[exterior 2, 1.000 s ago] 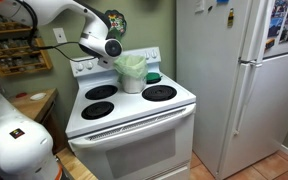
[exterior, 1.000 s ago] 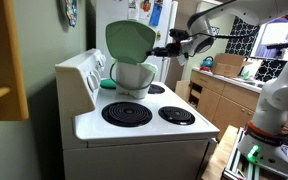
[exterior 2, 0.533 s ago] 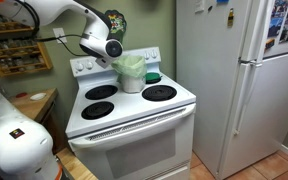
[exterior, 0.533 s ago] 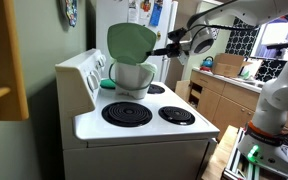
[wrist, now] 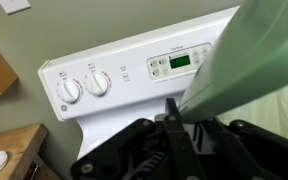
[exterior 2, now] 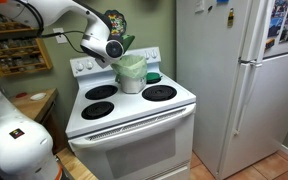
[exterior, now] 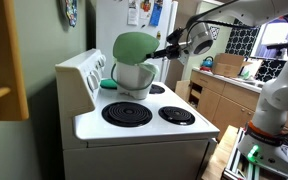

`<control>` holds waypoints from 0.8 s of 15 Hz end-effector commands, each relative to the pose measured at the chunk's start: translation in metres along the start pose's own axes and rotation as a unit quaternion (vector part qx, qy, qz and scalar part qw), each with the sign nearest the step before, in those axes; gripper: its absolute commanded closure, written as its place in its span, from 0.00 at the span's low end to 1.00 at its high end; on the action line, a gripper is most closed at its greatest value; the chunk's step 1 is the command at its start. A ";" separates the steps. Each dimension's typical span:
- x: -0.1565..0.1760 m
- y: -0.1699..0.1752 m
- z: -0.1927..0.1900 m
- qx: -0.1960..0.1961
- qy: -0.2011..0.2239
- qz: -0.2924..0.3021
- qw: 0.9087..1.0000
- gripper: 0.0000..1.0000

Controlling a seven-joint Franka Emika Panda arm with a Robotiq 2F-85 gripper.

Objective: Close the open bin

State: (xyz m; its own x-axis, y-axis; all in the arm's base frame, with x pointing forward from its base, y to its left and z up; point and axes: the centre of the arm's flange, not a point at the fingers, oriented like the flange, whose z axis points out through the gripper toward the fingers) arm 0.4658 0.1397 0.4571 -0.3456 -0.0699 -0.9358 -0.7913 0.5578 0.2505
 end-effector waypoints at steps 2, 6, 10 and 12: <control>0.011 -0.005 -0.006 0.014 0.031 0.042 0.999 0.96; 0.011 -0.007 -0.008 0.012 0.034 0.062 0.997 0.96; 0.016 -0.012 -0.013 0.016 0.049 0.066 0.996 0.46; 0.019 -0.014 -0.017 0.019 0.060 0.064 0.996 0.31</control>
State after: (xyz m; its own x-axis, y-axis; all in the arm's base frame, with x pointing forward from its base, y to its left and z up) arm 0.4655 0.1256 0.4412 -0.4740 -0.0693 -0.8778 -0.7332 0.5831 0.3499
